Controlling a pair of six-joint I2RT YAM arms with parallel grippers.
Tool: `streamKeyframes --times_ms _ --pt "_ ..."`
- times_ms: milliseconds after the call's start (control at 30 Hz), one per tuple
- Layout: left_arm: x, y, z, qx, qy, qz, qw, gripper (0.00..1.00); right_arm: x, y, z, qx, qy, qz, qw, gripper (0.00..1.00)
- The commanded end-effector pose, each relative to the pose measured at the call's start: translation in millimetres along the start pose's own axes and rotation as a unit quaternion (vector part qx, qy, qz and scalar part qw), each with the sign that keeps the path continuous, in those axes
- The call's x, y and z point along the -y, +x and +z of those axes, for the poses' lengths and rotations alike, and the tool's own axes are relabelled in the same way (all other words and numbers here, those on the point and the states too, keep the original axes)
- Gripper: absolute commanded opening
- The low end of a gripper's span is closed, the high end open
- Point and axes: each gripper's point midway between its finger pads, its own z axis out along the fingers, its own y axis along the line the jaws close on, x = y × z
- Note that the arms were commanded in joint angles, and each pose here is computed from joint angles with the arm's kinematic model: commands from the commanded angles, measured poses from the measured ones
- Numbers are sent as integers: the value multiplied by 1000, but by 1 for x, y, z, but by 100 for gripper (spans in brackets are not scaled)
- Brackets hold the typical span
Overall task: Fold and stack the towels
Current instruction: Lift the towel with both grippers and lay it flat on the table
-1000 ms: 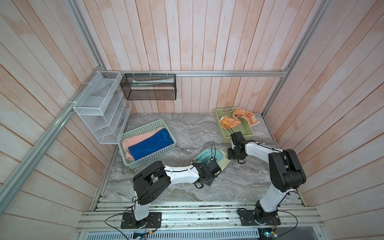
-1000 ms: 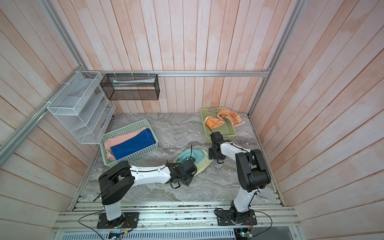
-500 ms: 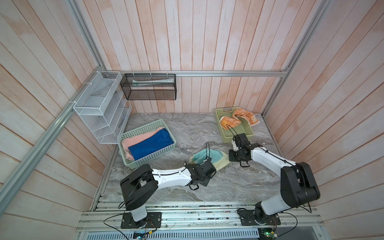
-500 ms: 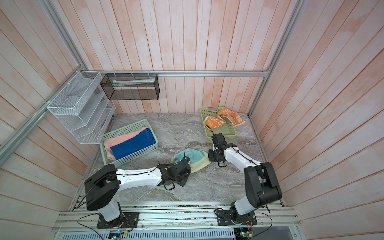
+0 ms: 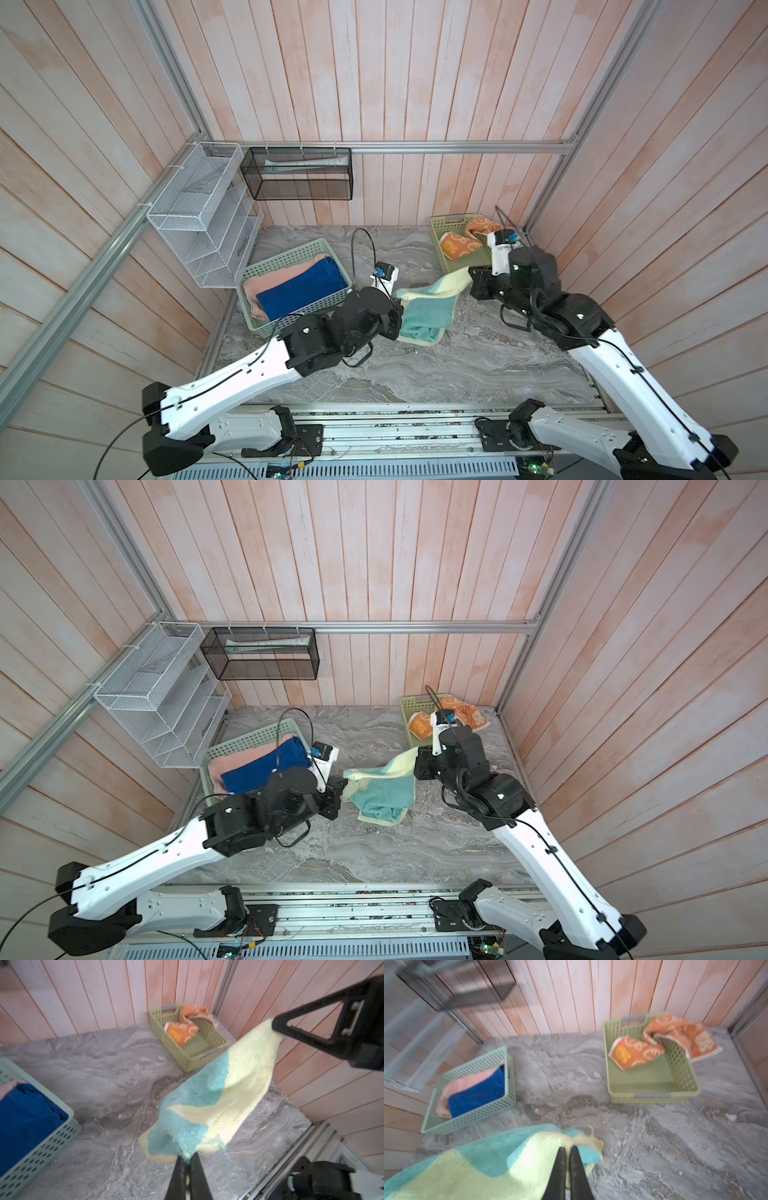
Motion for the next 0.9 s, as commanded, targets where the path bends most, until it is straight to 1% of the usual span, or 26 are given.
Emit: streamKeyframes --times_ms 0,67,200,300,367,400,467,533,567,667,867 --pt "-2 -40 -38 32 -8 45 998 0 6 -37 -45 49 28 -2 998 0" --pt "3 -63 -53 49 1 55 997 0 0 -62 -67 78 19 -7 997 0" --pt "15 -102 -75 82 22 68 994 0 -6 -100 -91 112 22 -22 993 0" --pt "9 -123 -79 86 12 59 994 0 -9 -116 -90 126 32 -34 991 0" --pt "-3 -130 -72 70 11 43 997 0 -10 -119 -78 125 42 -41 990 0" --pt "-16 -133 -66 62 0 34 998 0 -12 -119 -70 121 45 -45 991 0" --pt "-34 -131 -50 40 -3 19 999 0 -15 -115 -47 105 54 -53 992 0" --pt "-54 -124 -30 17 -3 -1 1000 0 -16 -107 -16 79 66 -68 992 0" --pt "-67 -119 -18 6 -4 -12 1000 0 -13 -99 7 54 68 -72 994 0" --pt "-109 -103 22 -27 0 -51 998 0 -3 -76 72 -8 40 -53 998 0" --pt "-195 -60 106 -59 6 -118 991 0 23 -22 196 -87 -5 -13 996 0"
